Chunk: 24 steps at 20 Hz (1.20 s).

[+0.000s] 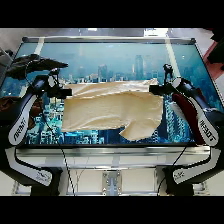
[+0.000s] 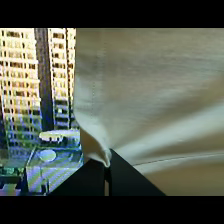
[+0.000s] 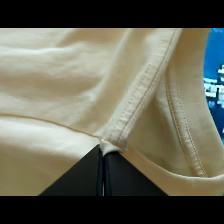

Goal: Fold the shirts.

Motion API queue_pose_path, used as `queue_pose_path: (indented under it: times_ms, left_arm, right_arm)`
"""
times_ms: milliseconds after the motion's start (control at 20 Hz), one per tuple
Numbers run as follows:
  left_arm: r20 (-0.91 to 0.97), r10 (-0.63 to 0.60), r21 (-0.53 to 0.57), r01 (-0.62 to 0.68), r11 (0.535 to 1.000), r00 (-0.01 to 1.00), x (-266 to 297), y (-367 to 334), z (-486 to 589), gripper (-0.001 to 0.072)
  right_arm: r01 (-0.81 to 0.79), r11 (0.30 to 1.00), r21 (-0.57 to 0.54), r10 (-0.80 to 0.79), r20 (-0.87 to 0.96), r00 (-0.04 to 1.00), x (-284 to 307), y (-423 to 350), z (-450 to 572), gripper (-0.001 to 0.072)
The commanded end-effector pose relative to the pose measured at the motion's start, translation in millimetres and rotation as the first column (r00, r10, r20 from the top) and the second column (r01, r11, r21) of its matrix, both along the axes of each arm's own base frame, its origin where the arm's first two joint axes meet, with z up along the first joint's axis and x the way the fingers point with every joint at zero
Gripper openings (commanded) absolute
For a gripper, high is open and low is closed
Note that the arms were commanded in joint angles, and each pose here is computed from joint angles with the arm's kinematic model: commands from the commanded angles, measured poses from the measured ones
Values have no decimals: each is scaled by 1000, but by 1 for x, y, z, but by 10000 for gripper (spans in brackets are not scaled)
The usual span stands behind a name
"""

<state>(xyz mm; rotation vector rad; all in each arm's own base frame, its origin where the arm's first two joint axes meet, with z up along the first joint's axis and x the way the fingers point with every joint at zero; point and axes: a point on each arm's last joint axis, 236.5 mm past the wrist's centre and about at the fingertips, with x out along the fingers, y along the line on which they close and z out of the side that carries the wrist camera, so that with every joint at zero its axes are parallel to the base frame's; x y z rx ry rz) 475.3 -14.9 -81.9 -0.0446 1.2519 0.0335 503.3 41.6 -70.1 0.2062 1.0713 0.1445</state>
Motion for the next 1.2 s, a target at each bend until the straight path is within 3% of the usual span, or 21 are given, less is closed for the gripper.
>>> queue_pose_path:
  times_ms: [0, 50, 100, 150, 200, 350, 400, 450, 650, 750, 900, 1150]
  left_arm:
    - [0, 0, -1, 0, 1000, 1000, 0, 0, -1, 23]
    - [2, -1, -1, 1, 1000, 1000, 0, 0, 0, 47]
    - [6, 0, 1, 0, 1000, 1000, 2, 0, 3, 263]
    - [7, -2, 7, 2, 1000, 1000, 3, 2, 7, 555]
    - [8, -3, 15, 3, 1000, 1000, 6, 4, 15, 630]
    - [92, 3, 34, -6, 999, 996, 19, 12, 74, 629]
    - [167, 11, 31, -17, 999, 986, 24, 16, 105, 629]
    - [236, 21, 28, -28, 999, 971, 24, 21, 135, 629]
    - [347, 68, 21, -81, 997, 935, -20, 43, 190, 629]
    - [308, 117, -12, -119, 993, 944, -56, 42, 160, 629]
    - [251, 138, -55, -128, 990, 958, -96, 32, 128, 628]
    - [284, 147, -88, -127, 988, 948, -99, 26, 142, 628]
  right_arm:
    - [18, 1000, 22, -18, -19, 1000, -1, 5, -6, 54]
    - [55, 997, 45, -54, -28, 998, -1, 5, -5, 134]
    - [80, 995, 60, -77, -38, 996, -1, 4, -4, 216]
    - [82, 995, 63, -80, -38, 996, -2, 4, 1, 218]
    - [75, 995, 65, -73, -31, 997, -1, 6, 11, 218]
    - [35, 999, 20, -36, 54, 998, -1, -3, 73, 218]
    - [35, 999, -18, -33, 90, 995, -6, -15, 98, 255]
    - [43, 998, -38, -39, 104, 994, -16, -27, 119, 385]
    - [67, 997, -36, -68, -37, 997, -99, -53, 133, 411]
    - [77, 997, 11, -75, -154, 985, -152, -42, 93, 411]
    - [130, 971, 201, -59, -326, 944, -230, 9, 37, 412]
    - [207, 922, 326, -18, -499, 866, -306, 50, -2, 434]
